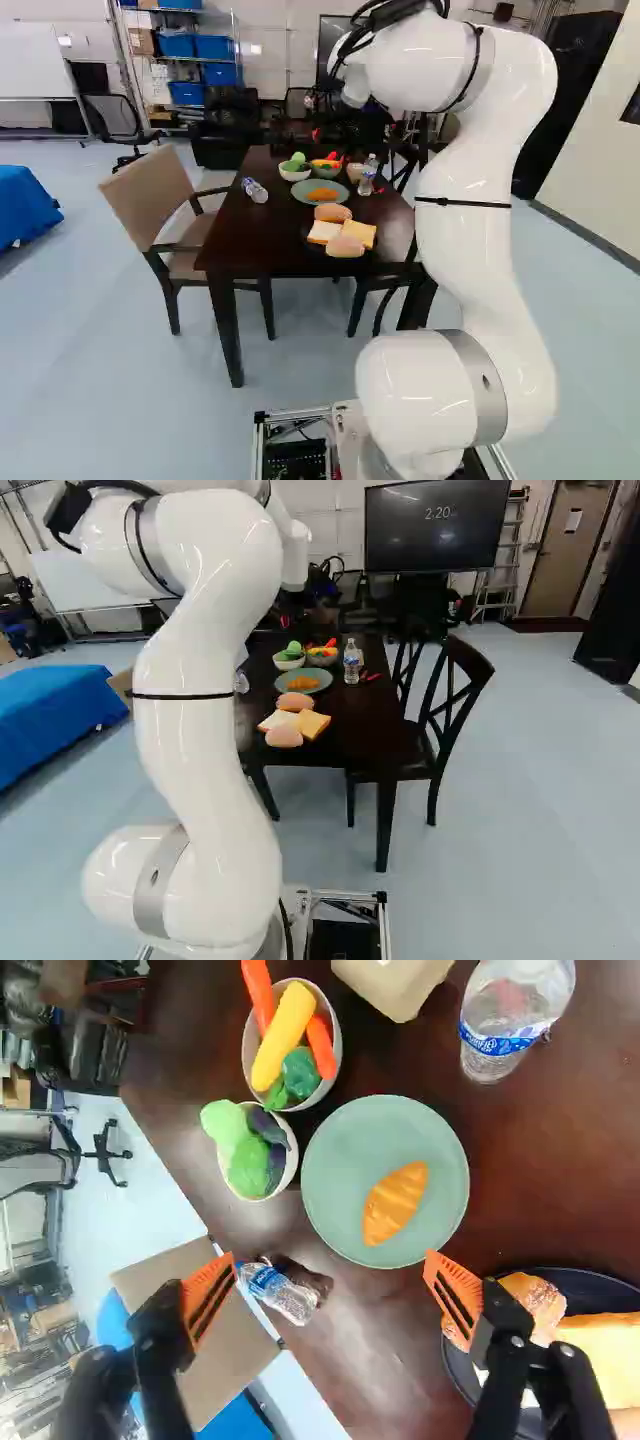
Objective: Move the croissant to the empty plate
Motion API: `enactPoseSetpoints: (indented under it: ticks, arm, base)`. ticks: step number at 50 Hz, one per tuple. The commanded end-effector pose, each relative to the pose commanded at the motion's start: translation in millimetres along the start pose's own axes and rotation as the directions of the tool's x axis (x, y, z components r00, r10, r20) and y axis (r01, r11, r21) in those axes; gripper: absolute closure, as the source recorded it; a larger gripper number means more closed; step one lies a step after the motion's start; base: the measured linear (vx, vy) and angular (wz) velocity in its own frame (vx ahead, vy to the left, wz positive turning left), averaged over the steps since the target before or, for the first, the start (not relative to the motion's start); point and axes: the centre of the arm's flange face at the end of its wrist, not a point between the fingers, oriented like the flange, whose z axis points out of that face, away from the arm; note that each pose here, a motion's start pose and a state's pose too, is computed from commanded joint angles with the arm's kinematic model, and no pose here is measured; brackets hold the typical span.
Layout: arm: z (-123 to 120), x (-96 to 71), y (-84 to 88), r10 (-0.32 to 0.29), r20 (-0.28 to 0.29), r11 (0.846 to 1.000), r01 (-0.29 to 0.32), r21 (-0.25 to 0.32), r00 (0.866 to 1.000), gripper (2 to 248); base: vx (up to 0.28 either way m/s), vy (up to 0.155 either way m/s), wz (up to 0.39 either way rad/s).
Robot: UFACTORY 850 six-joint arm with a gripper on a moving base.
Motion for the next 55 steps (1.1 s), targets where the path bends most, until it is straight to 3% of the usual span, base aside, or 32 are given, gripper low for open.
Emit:
enactPoseSetpoints:
  ticks: [27,55]
  arm:
    - [-8,-1.4,-0.8,-0.002,-0.005,1.000,0.002,0.006,1.000,3]
    - [-22,-17.3,15.0,0.005,0.007,1.000,-0.004,-0.010,1.000,3]
  base:
    - [0.000,0.000,0.000]
    - [0.000,0.000,0.000]
